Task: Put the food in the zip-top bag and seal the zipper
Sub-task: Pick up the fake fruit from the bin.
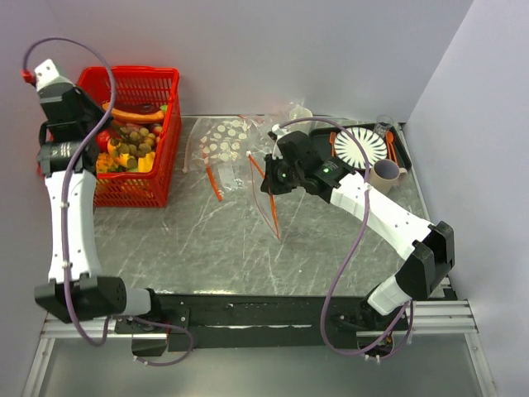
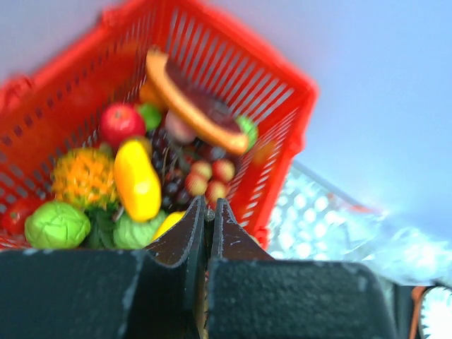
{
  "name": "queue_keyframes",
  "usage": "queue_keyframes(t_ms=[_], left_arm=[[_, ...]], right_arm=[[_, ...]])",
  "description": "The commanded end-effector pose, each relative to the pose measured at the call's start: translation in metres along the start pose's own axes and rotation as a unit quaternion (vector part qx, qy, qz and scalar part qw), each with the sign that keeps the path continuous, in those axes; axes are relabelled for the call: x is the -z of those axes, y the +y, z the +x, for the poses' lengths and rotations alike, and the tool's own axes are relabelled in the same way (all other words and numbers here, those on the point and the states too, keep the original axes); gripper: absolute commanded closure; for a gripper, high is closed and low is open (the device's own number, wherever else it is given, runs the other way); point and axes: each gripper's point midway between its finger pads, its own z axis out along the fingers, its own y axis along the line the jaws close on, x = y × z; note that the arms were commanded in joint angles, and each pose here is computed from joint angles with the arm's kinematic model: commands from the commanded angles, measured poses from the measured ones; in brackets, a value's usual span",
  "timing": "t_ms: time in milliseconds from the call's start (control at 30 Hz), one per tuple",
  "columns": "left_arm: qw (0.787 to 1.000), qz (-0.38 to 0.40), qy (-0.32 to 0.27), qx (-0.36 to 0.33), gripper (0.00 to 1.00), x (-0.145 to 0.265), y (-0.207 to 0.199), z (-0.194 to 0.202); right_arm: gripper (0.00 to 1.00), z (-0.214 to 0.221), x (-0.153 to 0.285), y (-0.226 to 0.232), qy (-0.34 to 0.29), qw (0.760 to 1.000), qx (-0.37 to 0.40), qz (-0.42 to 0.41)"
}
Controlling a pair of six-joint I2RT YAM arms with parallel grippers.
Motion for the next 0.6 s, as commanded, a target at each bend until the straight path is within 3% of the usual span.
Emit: queue_keyframes(t_ms=[0, 300, 567], left_arm=[[0.996, 0.046, -0.079, 0.024, 0.99, 0.039, -0.024, -0.051], [0.977, 0.167, -0.118, 0.059, 0.99, 0.093, -0.067, -0.081], [0.938, 0.329, -0.059, 0.091, 0.99, 0.116, -0.118, -0.059]], right_arm=[[0.97, -0.018, 0.011, 0.008, -0.034, 0.999, 0.006, -0.018], [0.97, -0.019, 0.012, 0.007, -0.033, 0.999, 0.005, -0.016], [0.96, -0.02, 0.016, 0.01, -0.034, 0.999, 0.005, -0.019]])
